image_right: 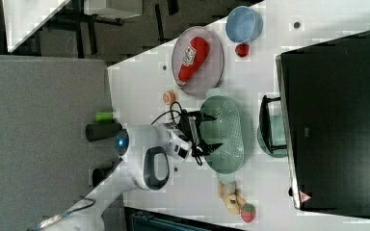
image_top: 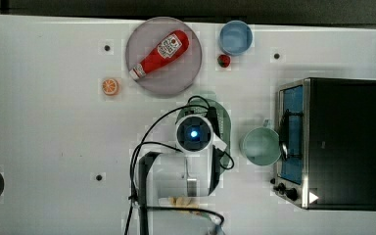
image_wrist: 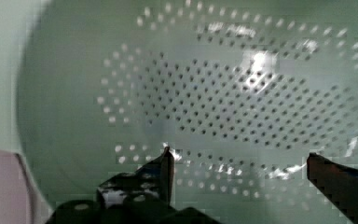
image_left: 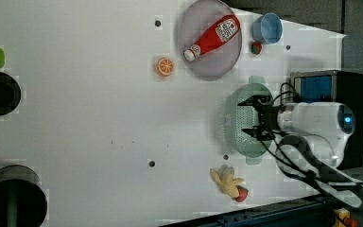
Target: Drag strainer right to left.
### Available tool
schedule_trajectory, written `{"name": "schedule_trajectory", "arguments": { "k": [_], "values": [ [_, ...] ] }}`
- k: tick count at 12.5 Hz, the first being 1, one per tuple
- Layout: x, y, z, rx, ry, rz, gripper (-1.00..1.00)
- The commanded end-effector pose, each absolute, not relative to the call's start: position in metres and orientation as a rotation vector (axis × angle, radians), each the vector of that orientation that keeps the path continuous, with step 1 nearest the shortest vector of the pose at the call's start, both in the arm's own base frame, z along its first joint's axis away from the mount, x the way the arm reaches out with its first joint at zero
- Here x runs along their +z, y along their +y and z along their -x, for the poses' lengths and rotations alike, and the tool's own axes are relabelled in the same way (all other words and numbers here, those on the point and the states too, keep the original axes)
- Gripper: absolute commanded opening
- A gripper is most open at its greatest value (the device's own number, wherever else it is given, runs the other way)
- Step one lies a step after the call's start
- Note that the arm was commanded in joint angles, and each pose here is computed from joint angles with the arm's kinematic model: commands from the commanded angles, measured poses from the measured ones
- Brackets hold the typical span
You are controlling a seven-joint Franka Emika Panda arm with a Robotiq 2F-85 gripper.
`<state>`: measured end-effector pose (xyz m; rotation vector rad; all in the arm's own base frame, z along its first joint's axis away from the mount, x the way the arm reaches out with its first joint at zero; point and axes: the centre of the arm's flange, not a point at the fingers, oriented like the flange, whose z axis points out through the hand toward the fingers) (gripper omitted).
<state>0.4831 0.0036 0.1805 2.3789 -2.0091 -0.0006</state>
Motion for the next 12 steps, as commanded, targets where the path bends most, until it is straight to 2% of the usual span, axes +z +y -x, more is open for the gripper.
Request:
{"name": "schedule_trajectory", "arguments": {
  "k": [1, 12],
  "values": [
    [0.160, 0.036, -0.468, -0.012, -2.128, -2.305, 1.00],
    [0.144, 0.111, -0.459, -0.056, -2.135, -2.286, 1.00]
  ]
}}
